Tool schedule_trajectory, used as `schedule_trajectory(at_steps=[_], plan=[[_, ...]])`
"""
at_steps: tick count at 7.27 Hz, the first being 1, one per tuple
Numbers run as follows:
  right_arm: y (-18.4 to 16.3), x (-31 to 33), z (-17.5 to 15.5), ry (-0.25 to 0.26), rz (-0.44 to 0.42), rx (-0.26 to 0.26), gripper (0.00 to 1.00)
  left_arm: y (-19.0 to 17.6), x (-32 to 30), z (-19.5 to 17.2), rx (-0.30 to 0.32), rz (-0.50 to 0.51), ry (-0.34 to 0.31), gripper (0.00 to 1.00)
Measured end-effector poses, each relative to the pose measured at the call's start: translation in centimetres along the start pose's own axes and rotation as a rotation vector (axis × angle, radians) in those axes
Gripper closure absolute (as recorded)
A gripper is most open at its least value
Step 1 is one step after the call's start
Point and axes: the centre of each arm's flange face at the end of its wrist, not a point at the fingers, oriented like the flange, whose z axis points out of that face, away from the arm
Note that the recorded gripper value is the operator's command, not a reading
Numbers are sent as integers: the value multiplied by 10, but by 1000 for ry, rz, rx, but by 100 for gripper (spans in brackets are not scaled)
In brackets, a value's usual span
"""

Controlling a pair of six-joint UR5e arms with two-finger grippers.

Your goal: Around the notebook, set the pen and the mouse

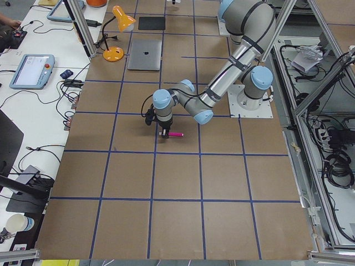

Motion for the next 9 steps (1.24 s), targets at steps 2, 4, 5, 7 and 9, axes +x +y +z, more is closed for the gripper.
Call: schedule_trajectory(at_steps=[2, 4, 5, 7, 9], plan=[[-71, -62, -35, -22, -74, 5, 41, 0, 0, 0, -1, 0, -2, 100], [-121, -145, -32, -50, -133, 7, 41, -1, -2, -2, 2, -11, -5, 100], [-134, -175, -22, -85, -141, 16, 41, 0, -4, -6, 6, -32, -8, 100], [-146, -211, 6, -136, -84, 19, 41, 1, -4, -16, 18, -150, -18, 100], [-145, -230, 26, -149, -40, -10, 39, -6, 9, -25, 39, -333, -16, 100]])
